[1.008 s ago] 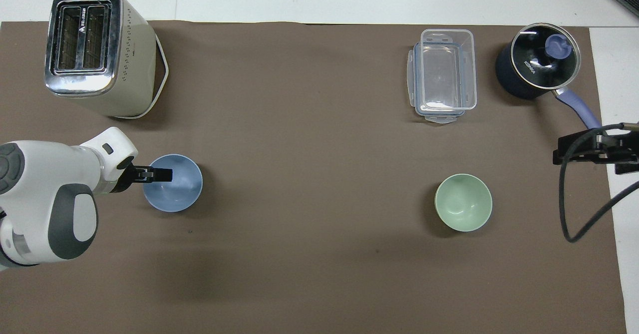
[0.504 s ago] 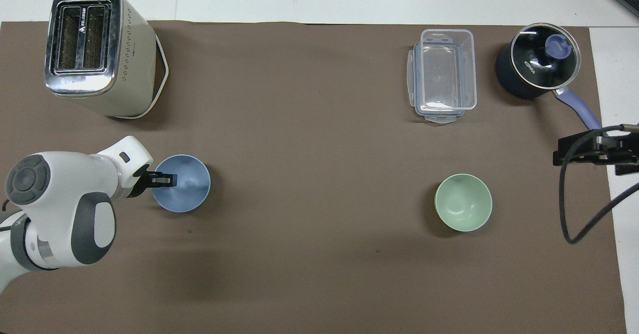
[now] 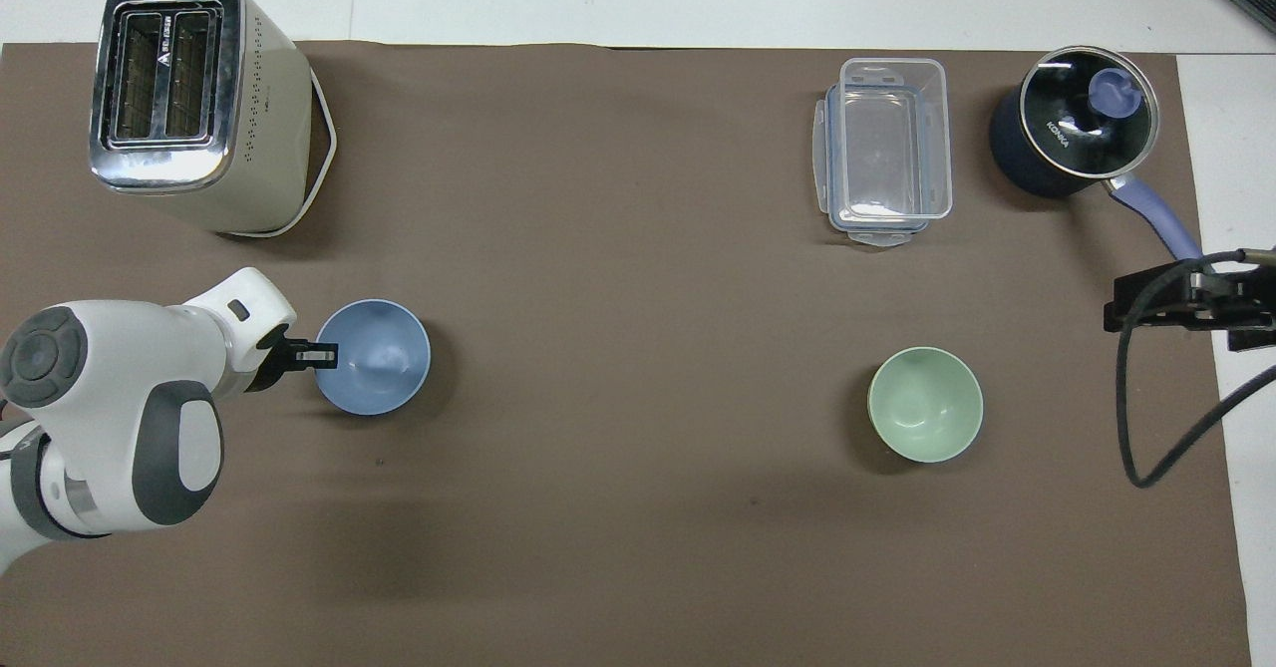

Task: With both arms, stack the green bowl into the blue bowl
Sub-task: 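Grasp the blue bowl rim with the left gripper, then slide the blue bowl toward the green bowl with the left gripper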

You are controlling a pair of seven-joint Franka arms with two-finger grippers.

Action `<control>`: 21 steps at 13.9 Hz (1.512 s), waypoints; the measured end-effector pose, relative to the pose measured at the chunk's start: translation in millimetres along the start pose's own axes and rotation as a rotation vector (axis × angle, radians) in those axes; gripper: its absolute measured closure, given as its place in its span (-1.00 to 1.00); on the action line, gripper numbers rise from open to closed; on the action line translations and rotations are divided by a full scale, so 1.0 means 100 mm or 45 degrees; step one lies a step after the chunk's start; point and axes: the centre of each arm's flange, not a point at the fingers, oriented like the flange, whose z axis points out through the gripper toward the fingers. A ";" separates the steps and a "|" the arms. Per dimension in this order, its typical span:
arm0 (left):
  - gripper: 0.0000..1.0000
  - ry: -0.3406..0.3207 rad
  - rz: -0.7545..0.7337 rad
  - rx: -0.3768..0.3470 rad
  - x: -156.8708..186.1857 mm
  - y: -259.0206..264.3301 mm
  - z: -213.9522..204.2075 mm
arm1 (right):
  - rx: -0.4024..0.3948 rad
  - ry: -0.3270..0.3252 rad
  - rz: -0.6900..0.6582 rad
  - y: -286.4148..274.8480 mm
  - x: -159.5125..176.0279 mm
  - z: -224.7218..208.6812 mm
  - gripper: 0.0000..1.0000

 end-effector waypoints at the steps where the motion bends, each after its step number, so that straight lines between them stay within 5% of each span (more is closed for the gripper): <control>1: 0.92 -0.001 -0.008 -0.003 0.04 -0.03 -0.06 | 0.000 0.000 0.000 0.00 0.00 0.00 -1.00; 11: 0.92 -0.085 0.114 -0.067 0.18 0.10 -0.84 | 0.000 0.000 0.000 0.00 0.00 0.00 -1.00; 17: 0.92 -0.109 0.136 -0.110 0.01 1.39 -0.72 | 0.000 0.000 0.000 0.00 0.00 0.00 -1.00; 21: 0.92 -0.073 0.106 -0.115 -0.39 2.18 -0.37 | 0.000 0.000 0.000 0.00 0.00 0.00 -1.00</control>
